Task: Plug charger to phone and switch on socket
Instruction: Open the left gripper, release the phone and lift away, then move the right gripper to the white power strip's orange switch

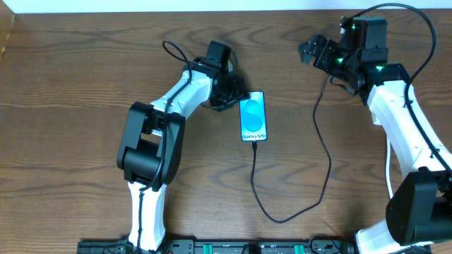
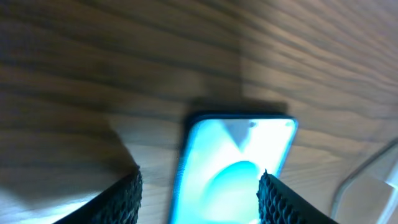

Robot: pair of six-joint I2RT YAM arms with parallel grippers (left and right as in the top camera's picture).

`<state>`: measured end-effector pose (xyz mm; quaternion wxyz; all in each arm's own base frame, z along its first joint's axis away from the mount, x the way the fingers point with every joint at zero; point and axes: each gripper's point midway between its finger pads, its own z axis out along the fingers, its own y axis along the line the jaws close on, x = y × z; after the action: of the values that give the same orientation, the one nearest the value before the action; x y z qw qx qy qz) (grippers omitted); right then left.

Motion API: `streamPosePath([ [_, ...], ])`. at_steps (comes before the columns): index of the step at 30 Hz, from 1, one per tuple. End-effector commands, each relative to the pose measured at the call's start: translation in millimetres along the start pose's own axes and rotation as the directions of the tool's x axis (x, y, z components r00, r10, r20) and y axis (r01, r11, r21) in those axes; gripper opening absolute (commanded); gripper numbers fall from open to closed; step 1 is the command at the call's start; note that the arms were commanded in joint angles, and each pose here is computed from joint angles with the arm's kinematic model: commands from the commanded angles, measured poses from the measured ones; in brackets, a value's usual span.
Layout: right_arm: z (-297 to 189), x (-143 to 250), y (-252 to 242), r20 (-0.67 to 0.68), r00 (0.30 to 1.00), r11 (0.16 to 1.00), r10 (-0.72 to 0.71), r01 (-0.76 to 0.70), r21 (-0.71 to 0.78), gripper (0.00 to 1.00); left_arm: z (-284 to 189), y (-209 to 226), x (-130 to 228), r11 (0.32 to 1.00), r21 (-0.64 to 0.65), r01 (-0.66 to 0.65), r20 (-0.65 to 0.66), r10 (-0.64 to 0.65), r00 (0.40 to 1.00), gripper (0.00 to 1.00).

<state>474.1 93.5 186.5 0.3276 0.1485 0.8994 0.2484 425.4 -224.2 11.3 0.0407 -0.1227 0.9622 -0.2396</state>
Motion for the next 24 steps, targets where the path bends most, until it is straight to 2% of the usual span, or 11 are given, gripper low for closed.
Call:
streamPosePath([
  [1, -8.5, -6.1, 5.3, 0.025, 0.999, 0.999, -0.039, 0.039, -0.005, 0.99, 2.6, 76.1, -6.6, 0.959, -0.284, 0.011, 0.031, -0.003, 1.0, 0.61],
  [6, -8.5, -6.4, 4.8, 0.027, 0.999, 0.999, -0.046, 0.046, -0.001, 0.99, -60.3, 95.0, -20.4, 0.886, -0.463, -0.029, 0.11, 0.091, 0.99, 0.61],
  [10, -8.4, -6.3, 4.7, 0.027, 0.999, 0.999, -0.045, 0.045, -0.001, 0.99, -116.3, 92.8, -19.5, 0.842, -0.538, -0.035, 0.172, 0.15, 0.974, 0.61],
  [20, -8.3, -6.1, 4.6, 0.025, 0.999, 0.999, -0.045, 0.045, -0.001, 0.99, -232.4, 55.8, 10.5, 0.886, -0.463, -0.024, 0.336, 0.2, 0.92, 0.61],
  [21, -8.3, -5.8, 4.4, 0.024, 0.999, 0.999, -0.044, 0.044, 0.0, 0.99, -240.0, 53.9, 13.4, 0.89, -0.456, -0.024, 0.349, 0.203, 0.915, 0.98],
  [24, -8.3, -3.0, 2.7, 0.013, 0.999, 0.999, -0.041, 0.041, 0.006, 0.99, -258.4, 47.5, 17.9, 0.901, -0.432, -0.024, 0.391, 0.211, 0.896, 0.98],
])
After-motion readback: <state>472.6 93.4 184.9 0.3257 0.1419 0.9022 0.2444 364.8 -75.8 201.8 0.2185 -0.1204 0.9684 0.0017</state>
